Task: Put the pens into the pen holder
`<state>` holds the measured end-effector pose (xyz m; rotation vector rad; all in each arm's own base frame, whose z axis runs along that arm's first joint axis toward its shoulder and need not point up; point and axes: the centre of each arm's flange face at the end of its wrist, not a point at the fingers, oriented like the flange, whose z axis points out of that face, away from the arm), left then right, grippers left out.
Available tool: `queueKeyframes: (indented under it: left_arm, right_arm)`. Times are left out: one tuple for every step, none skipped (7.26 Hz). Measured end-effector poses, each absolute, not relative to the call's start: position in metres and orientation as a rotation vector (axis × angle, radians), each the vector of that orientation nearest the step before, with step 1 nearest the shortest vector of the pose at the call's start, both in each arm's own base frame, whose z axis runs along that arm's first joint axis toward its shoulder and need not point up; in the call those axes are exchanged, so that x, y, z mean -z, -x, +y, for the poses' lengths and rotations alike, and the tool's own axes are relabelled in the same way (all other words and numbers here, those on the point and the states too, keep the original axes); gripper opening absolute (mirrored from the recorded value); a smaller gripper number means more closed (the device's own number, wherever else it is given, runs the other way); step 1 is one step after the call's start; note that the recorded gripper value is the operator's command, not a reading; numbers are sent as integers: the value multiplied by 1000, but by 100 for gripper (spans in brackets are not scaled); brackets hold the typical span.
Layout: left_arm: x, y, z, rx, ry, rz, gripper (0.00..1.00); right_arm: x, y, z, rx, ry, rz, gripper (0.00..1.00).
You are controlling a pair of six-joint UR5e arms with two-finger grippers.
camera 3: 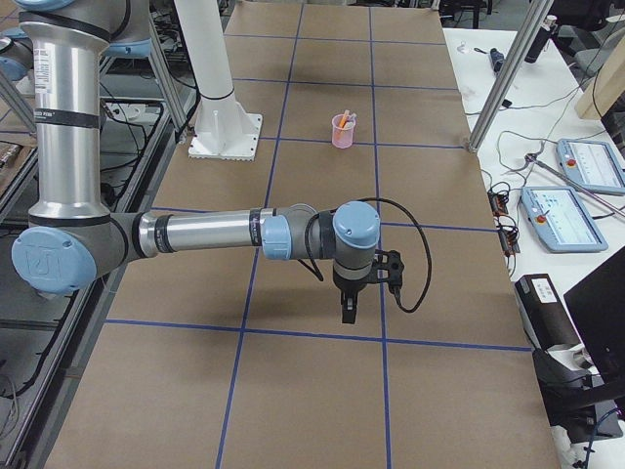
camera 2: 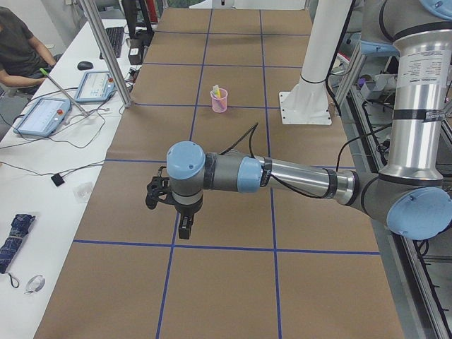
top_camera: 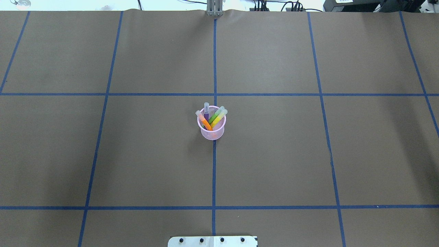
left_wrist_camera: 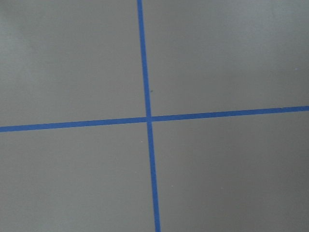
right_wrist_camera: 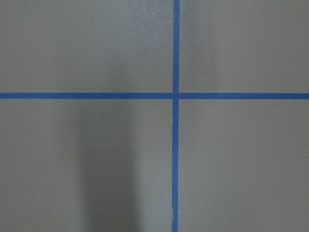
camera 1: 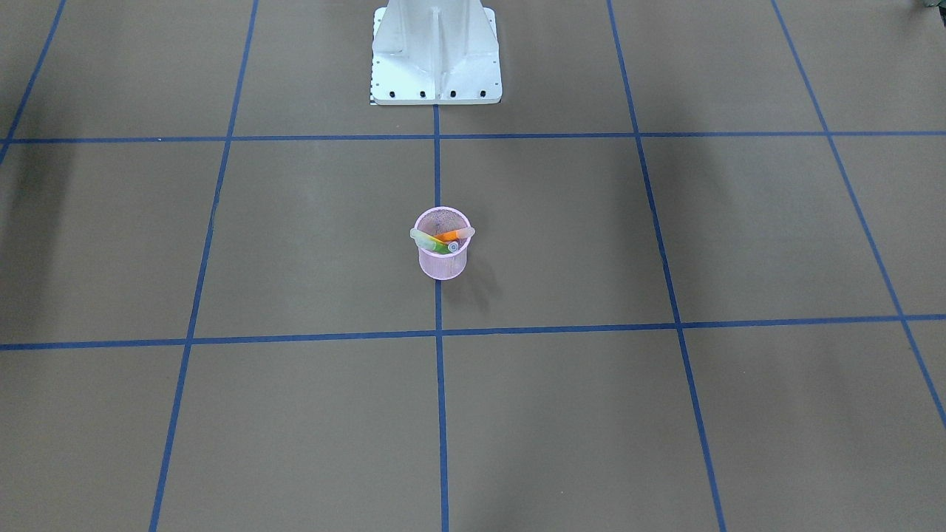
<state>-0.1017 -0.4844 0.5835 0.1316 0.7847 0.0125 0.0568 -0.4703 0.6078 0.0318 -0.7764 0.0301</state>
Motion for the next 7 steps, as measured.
queueKeyframes:
  left_arm:
    - [-587, 102, -484, -16, -136, 778, 100]
    - [-591, 102, -483, -16, -138, 775, 100]
    - [-598, 102, -482, -14, -130, 771, 100]
    - [-609, 100, -483, -12, -113, 768, 100]
    - [-618, 97, -483, -13, -97, 766, 100]
    - [-624, 94, -480, -13, -83, 768, 100]
    - [-628, 92, -477, -12, -75, 772, 100]
  right_arm:
    - [-611, -57, -471, -37, -27, -779, 100]
    - [-611, -57, -473, -40, -26, -780, 100]
    - [-610, -57, -474, -37, -29, -783, 100]
    - [-607, -57, -475, -30, -36, -786, 100]
    - [-606, -57, -475, -28, -39, -785, 100]
    - [-607, -57, -474, -27, -38, -783, 100]
    - [-608, -56, -473, -27, -36, -783, 100]
